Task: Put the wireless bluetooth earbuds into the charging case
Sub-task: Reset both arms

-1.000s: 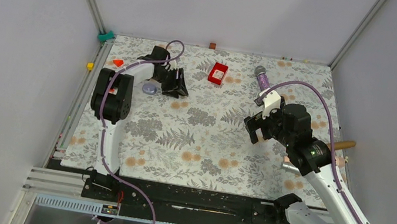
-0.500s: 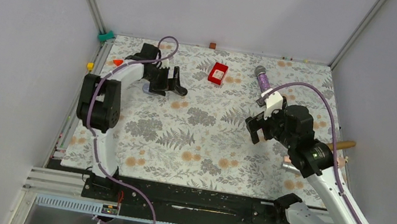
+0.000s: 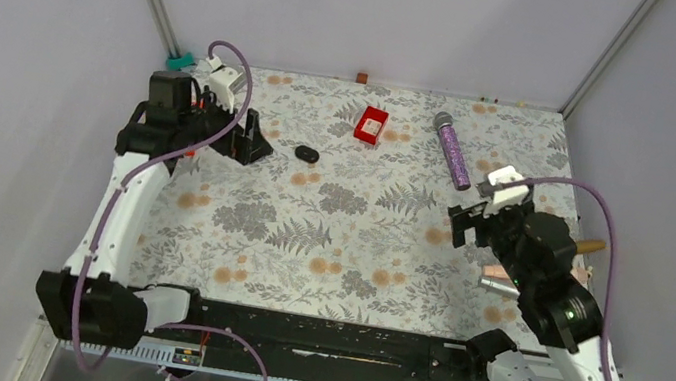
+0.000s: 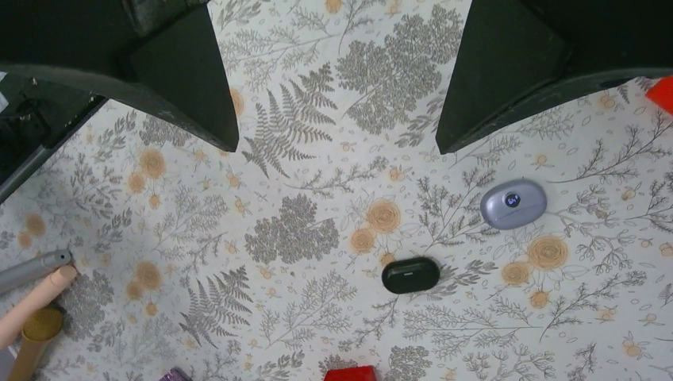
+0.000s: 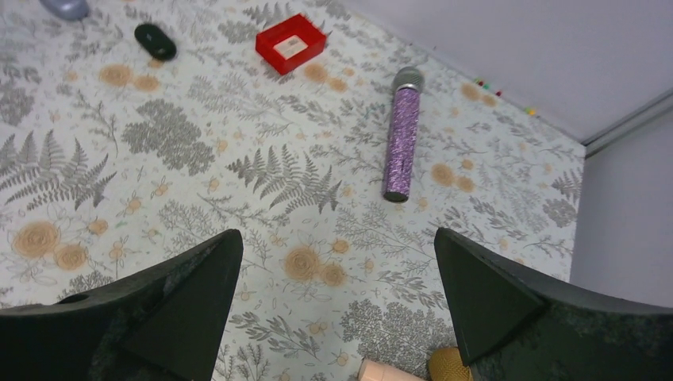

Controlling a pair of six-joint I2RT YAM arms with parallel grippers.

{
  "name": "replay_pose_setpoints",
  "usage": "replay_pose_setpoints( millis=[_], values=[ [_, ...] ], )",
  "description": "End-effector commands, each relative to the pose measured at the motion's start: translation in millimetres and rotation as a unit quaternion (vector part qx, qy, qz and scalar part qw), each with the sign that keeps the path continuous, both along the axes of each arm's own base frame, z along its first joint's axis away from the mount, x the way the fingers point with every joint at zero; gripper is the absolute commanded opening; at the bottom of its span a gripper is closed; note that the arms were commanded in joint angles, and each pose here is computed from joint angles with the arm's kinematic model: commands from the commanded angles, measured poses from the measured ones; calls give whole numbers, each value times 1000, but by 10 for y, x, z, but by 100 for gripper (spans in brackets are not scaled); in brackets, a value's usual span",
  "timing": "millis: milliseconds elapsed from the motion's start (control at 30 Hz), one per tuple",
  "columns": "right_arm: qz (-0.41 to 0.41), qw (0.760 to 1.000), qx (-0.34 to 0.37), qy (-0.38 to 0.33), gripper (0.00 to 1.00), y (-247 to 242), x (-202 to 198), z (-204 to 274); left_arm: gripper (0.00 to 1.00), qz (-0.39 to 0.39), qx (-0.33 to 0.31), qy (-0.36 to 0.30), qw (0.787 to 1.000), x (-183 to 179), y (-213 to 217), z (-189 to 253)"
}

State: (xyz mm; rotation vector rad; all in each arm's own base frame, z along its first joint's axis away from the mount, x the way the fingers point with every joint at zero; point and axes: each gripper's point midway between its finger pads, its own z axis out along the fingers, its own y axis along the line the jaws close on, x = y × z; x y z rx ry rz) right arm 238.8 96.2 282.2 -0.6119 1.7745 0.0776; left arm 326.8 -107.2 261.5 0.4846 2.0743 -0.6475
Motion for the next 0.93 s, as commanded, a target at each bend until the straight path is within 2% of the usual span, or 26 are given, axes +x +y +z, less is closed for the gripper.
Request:
replay_pose_setpoints(
  millis=[0, 100, 233, 400, 433, 500, 567, 700, 900],
  values=[
    [-47, 996, 45, -59, 98, -217, -125, 232, 99, -37, 14, -19, 999, -386, 30, 21],
    [-51, 991, 80, -97, 99, -307, -300, 361, 99, -36, 34, -44, 998, -608, 96, 158],
    [-63, 981, 125, -131, 98, -454, -548, 531, 98, 6, 76, -112, 991, -924, 257, 381],
    [-90, 975, 132, -155, 99, -657, -724, 698, 99, 76, 100, -247, 961, -1354, 442, 724],
    [-93, 974, 132, -157, 98, -692, -762, 734, 98, 82, 103, -256, 958, -1445, 462, 787],
    [-95, 974, 130, -162, 98, -753, -856, 803, 99, 92, 107, -241, 960, -1552, 496, 788],
    [-91, 973, 130, -168, 98, -792, -945, 866, 98, 113, 106, -252, 955, -1586, 548, 792],
    [-78, 974, 119, -177, 99, -841, -1102, 935, 98, 144, 96, -249, 953, -1556, 615, 717],
    [-79, 971, 129, -183, 99, -835, -1096, 953, 99, 157, 85, -239, 954, -1496, 632, 651]
  ],
)
